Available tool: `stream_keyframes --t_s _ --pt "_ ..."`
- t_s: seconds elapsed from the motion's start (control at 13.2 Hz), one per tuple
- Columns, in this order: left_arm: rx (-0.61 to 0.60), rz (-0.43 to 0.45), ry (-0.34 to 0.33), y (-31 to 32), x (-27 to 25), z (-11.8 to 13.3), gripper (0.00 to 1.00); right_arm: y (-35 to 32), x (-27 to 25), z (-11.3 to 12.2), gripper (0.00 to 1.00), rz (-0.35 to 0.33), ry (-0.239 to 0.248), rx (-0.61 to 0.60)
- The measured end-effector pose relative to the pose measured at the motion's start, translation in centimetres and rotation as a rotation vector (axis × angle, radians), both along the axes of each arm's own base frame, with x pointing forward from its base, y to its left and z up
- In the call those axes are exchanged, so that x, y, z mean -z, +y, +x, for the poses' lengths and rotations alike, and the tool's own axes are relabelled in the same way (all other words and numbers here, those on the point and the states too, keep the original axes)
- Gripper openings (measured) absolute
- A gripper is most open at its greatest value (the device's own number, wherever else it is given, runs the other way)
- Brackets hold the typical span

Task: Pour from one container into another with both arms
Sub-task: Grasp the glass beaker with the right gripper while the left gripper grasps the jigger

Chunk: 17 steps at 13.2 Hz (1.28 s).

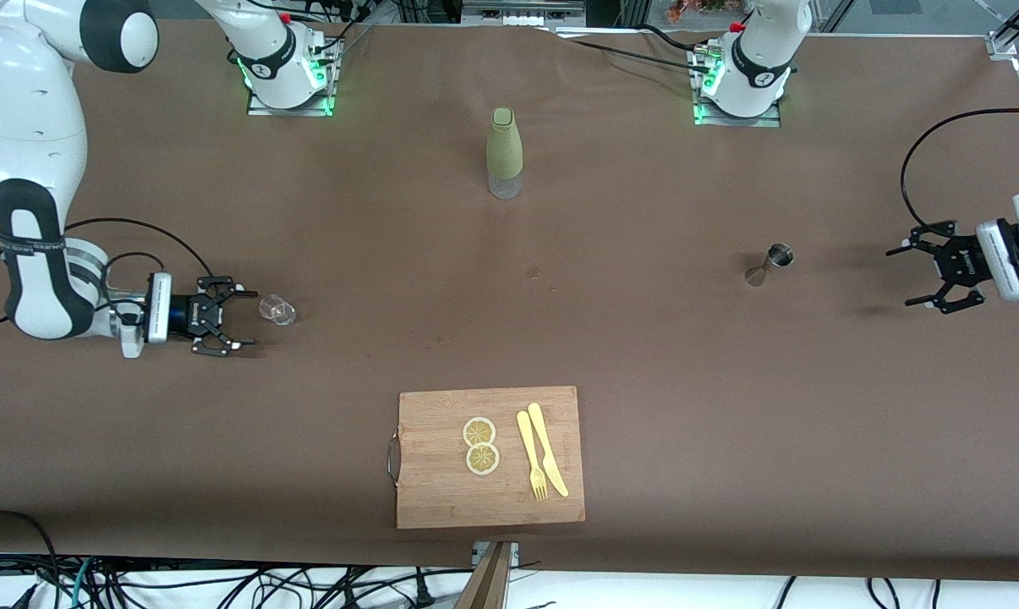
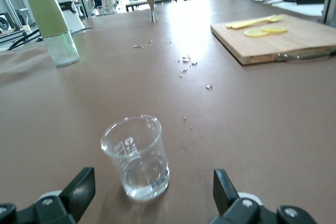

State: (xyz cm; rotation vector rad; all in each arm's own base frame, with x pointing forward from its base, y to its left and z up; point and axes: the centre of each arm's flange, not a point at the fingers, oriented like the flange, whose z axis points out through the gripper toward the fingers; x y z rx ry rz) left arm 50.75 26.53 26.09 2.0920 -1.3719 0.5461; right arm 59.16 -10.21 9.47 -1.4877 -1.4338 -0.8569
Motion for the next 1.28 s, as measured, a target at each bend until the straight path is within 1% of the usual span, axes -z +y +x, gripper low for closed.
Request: stream_keyframes --t_s 0.15,0.45,0.6,0.68,0.76,0.83,0.91,0.98,1.06,1.13,1.21,1.28 --pt "0.070 -0.064 -0.064 -0.3 3.9 -1.0 1.00 2.1 1.3 -0.2 1.00 0.042 -0.032 -0.037" --pt "0.154 -0.181 -0.173 -2.0 11.1 -3.0 1.00 5.2 3.0 -0.6 1.00 0.099 -0.031 -0.080" --pt "0.184 -0.217 -0.211 -2.6 13.4 -3.8 1.00 6.2 3.2 -0.7 0.98 0.122 -0.029 -0.096" --pt "0.193 -0.237 -0.244 -3.0 14.2 -4.0 1.00 6.4 3.3 -0.8 0.96 0.129 -0.028 -0.100" --pt "0.203 -0.259 -0.283 -3.4 15.0 -4.3 1.00 6.5 3.4 -0.9 0.83 0.134 -0.026 -0.103" --pt "0.201 -0.286 -0.296 -3.9 15.7 -4.6 1.00 6.5 3.4 -1.0 0.72 0.138 -0.026 -0.104" --pt "0.197 -0.315 -0.291 -4.5 16.4 -4.8 1.00 6.4 3.4 -1.0 0.60 0.139 -0.026 -0.104" --pt "0.197 -0.346 -0.282 -5.1 16.9 -5.0 1.00 6.4 3.4 -1.0 0.53 0.140 -0.026 -0.104" --pt "0.202 -0.381 -0.272 -5.7 17.3 -5.2 1.00 6.3 3.3 -1.0 0.52 0.144 -0.025 -0.104" --pt "0.207 -0.419 -0.263 -6.4 17.5 -5.4 1.00 6.2 3.3 -1.1 0.41 0.152 -0.023 -0.105" --pt "0.205 -0.457 -0.256 -7.1 17.8 -5.6 1.00 6.2 3.2 -1.2 0.34 0.161 -0.020 -0.107" --pt "0.199 -0.488 -0.253 -7.7 18.1 -5.7 1.00 6.2 3.1 -1.3 0.33 0.171 -0.017 -0.111"
